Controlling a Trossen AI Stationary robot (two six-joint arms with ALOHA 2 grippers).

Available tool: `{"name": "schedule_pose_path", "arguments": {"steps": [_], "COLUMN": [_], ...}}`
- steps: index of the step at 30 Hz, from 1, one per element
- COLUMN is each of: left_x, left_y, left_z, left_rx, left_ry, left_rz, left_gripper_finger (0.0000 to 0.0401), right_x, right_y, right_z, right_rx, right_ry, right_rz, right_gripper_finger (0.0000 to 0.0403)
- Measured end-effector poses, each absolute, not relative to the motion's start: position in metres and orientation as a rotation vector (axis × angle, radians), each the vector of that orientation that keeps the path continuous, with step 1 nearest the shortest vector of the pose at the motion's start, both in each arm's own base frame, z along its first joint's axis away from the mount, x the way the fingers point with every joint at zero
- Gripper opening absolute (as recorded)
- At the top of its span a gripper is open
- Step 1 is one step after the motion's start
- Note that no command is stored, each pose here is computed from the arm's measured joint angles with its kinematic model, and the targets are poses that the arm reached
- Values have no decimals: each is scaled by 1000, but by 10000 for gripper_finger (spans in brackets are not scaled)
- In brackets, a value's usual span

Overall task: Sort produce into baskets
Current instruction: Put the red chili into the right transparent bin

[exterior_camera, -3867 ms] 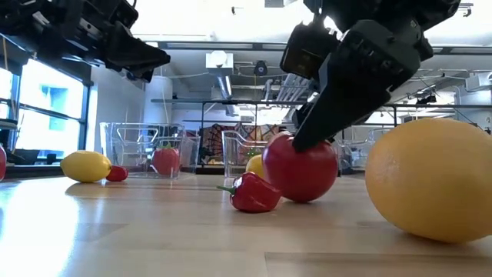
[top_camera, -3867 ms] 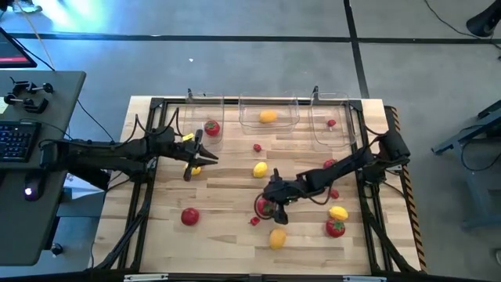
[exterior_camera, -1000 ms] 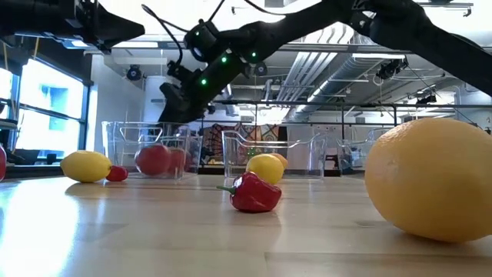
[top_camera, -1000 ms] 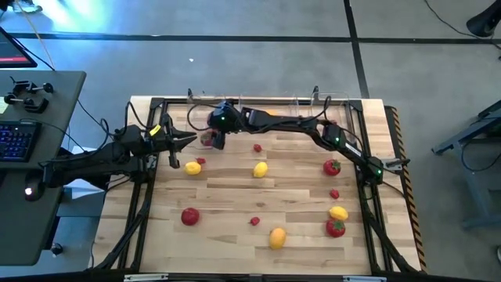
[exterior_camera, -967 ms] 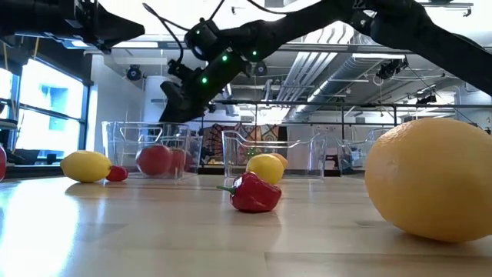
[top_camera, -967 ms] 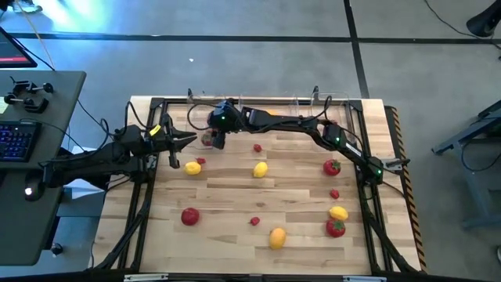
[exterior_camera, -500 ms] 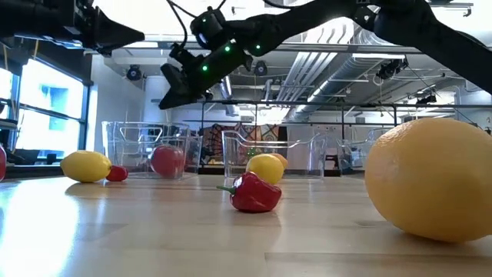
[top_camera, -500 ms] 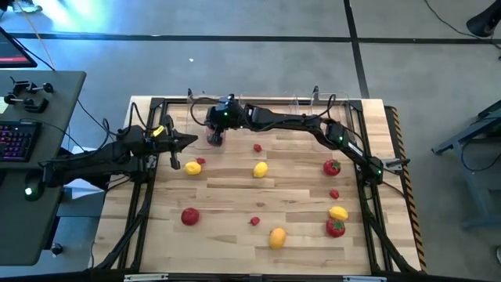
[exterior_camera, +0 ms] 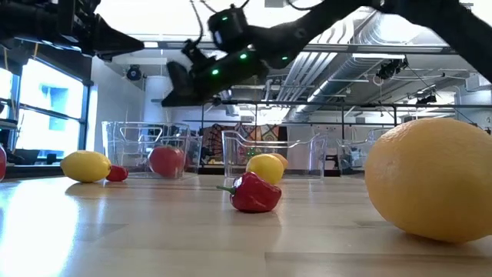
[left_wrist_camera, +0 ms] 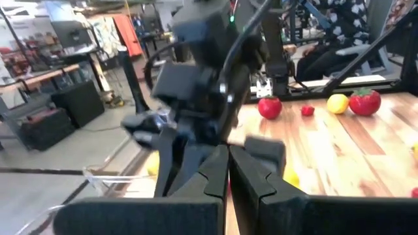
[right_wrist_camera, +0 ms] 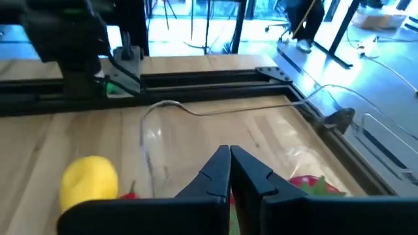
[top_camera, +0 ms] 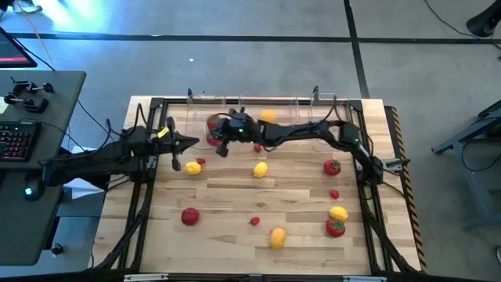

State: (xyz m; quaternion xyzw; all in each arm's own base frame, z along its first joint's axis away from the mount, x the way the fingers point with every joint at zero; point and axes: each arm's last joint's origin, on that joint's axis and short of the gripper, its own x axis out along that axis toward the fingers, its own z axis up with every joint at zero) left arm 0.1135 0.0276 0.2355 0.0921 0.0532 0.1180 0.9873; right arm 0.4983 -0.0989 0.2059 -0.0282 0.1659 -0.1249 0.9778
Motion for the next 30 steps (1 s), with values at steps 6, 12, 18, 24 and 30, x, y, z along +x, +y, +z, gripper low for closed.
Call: {"name": "schedule_pose_path", "arguments": {"steps": [6, 12, 18, 24, 30], "left_x": [120, 131, 147, 159, 162], "left_y": [27, 25, 23, 20, 19], "left_z": [231, 222, 219, 217, 218], "left_rx": [174, 101, 143, 177, 123], "left_ry": [148, 218, 227, 199, 180], "left_rz": [211, 182, 140, 52, 24], "left_gripper_finger": [0, 0, 0, 0, 0], "right_x": [453, 400, 353, 314, 274], "right_y": [-70, -19, 34, 77, 109], "right_z": [213, 204, 193, 196, 213], "right_rx": [-62, -85, -3, 98, 264], "right_ry": [296, 355, 438, 635, 948], "right_rz": [-253, -331, -369, -388, -434], "right_gripper_finger": [0, 0, 0, 0, 0]}}
